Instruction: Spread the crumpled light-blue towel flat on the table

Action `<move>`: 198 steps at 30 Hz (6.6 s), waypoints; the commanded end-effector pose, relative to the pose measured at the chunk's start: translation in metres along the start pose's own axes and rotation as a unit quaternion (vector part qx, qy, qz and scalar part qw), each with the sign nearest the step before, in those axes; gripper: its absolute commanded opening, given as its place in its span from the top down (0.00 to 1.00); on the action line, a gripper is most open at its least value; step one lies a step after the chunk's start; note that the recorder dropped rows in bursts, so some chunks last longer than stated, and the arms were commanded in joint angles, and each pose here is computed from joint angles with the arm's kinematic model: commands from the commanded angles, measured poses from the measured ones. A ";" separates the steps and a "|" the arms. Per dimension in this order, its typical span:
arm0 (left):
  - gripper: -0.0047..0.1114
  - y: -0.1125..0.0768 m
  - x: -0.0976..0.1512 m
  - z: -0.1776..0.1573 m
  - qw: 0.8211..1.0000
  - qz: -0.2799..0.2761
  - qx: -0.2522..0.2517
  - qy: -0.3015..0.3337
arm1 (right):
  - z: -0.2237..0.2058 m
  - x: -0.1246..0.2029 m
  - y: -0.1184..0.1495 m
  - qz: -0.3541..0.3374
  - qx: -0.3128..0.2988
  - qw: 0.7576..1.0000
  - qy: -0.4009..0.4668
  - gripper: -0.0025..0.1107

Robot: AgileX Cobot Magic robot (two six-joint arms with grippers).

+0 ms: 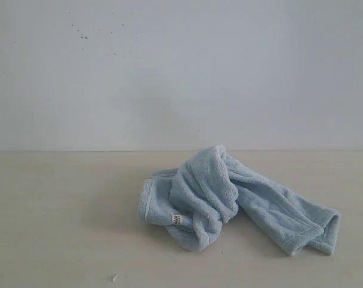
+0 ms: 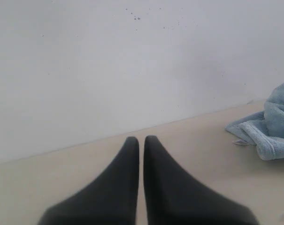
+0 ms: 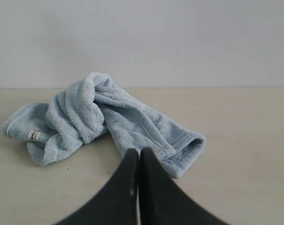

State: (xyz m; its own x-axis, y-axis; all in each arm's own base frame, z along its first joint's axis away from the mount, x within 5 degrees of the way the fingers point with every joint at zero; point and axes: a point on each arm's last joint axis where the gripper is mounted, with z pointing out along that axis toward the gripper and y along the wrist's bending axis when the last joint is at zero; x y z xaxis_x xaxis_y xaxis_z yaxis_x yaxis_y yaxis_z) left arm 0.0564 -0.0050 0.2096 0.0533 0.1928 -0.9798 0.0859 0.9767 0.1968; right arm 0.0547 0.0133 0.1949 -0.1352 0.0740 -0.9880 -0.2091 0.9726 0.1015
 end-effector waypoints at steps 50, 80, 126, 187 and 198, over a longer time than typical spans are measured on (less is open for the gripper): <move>0.92 0.000 0.001 0.000 1.000 -0.001 0.000 0.000 | 0.278 -0.060 0.000 -0.049 0.005 0.924 0.379 0.50; 0.92 0.000 0.001 0.000 1.000 -0.001 0.000 0.000 | 0.330 0.024 -0.044 -0.088 -0.074 0.828 0.548 0.50; 0.92 0.000 0.001 0.000 1.000 -0.001 0.000 0.000 | 0.244 -0.083 -0.004 -0.053 -0.210 0.764 0.608 0.97; 0.92 0.000 0.001 0.000 1.000 -0.001 0.000 0.000 | 0.240 0.033 -0.001 0.037 -0.220 0.771 0.597 0.63; 0.92 0.000 0.001 0.000 1.000 -0.001 0.000 0.000 | 0.237 0.033 0.001 0.042 -0.233 0.760 0.605 0.98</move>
State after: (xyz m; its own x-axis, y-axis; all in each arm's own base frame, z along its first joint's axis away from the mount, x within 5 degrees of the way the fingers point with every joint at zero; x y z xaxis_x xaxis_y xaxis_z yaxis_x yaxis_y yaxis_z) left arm 0.0563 -0.0050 0.2097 0.0549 0.1926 -0.9797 0.0856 0.9767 0.1968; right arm 0.2819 0.0680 0.1334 -0.9052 -0.3832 -0.1835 -0.4240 0.7865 0.4490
